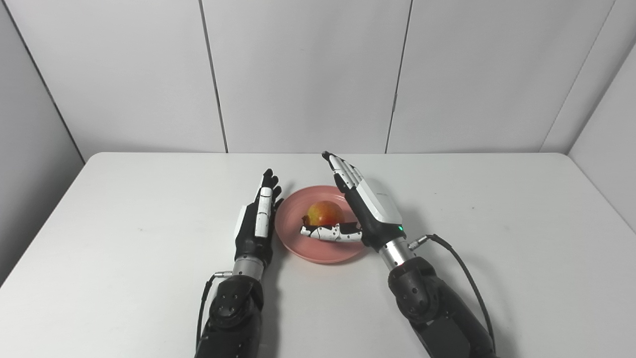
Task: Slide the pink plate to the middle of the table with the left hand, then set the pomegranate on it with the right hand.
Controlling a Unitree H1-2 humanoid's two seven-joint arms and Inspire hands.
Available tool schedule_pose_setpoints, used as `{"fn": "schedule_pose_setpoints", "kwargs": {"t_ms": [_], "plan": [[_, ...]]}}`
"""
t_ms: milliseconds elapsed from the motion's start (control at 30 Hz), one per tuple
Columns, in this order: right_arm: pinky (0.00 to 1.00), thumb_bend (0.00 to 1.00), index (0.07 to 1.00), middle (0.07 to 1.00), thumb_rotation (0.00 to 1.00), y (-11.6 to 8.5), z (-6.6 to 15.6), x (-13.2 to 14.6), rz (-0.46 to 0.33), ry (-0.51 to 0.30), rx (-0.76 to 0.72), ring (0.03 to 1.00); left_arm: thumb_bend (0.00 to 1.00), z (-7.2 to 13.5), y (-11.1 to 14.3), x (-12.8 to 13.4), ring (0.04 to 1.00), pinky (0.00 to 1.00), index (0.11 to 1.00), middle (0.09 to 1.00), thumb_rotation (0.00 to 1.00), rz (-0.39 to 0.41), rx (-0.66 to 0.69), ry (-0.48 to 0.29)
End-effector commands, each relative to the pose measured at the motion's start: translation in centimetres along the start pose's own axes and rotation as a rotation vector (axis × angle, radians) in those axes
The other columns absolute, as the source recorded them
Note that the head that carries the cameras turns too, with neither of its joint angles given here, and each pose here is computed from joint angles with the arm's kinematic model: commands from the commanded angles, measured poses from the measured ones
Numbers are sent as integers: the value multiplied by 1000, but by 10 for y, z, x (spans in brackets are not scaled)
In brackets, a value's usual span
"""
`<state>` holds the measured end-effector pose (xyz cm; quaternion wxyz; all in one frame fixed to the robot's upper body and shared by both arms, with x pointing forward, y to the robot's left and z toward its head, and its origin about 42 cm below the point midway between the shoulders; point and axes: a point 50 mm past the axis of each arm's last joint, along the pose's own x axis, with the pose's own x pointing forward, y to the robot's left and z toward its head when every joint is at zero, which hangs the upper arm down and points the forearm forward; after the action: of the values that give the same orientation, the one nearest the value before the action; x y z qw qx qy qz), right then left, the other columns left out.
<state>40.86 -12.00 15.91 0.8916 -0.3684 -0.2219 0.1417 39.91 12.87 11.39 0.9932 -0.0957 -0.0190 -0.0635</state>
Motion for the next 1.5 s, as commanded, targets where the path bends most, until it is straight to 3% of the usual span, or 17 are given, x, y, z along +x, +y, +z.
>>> {"fn": "schedule_pose_setpoints", "kwargs": {"t_ms": [0,133,233,333,467,600,1100,1267,1367,1467], "plan": [[1000,701,1000,1000,650,-20,13,13,-49,-63,1,1000,596,16,-7,10,987,955,1000,1000,1000,-20,6,-56],[1000,688,1000,1000,689,-28,7,7,-71,-59,13,1000,598,16,-8,10,987,954,1000,1000,1000,-19,-10,-53],[1000,710,1000,1000,831,-36,-2,0,-97,-50,30,1000,603,15,-8,11,990,960,1000,1000,1000,-18,-12,-52],[1000,700,1000,1000,898,-45,-9,-7,-117,-32,56,1000,606,15,-7,10,989,962,1000,1000,1000,-18,-1,-51],[1000,680,1000,1000,900,-56,-17,-17,-157,-12,168,1000,609,15,-5,9,990,962,1000,1000,1000,-25,38,-57],[1000,669,1000,1000,994,-61,-22,-26,-187,21,271,1000,619,15,-1,8,999,982,1000,1000,1000,-40,85,-75],[1000,764,1000,1000,1000,-48,-35,-53,-248,157,387,1000,611,24,19,-1,1000,1000,1000,1000,1000,-67,152,-112],[1000,792,1000,1000,1000,-46,-39,-58,-233,200,410,1000,606,27,31,-6,1000,1000,1000,1000,1000,-74,190,-117],[1000,740,1000,1000,1000,-47,-42,-57,-224,210,432,1000,597,28,35,-7,1000,1000,1000,1000,1000,-82,213,-118],[1000,760,1000,1000,1000,-46,-41,-56,-212,243,444,1000,605,28,38,-8,1000,993,1000,1000,1000,-88,227,-121]]}}
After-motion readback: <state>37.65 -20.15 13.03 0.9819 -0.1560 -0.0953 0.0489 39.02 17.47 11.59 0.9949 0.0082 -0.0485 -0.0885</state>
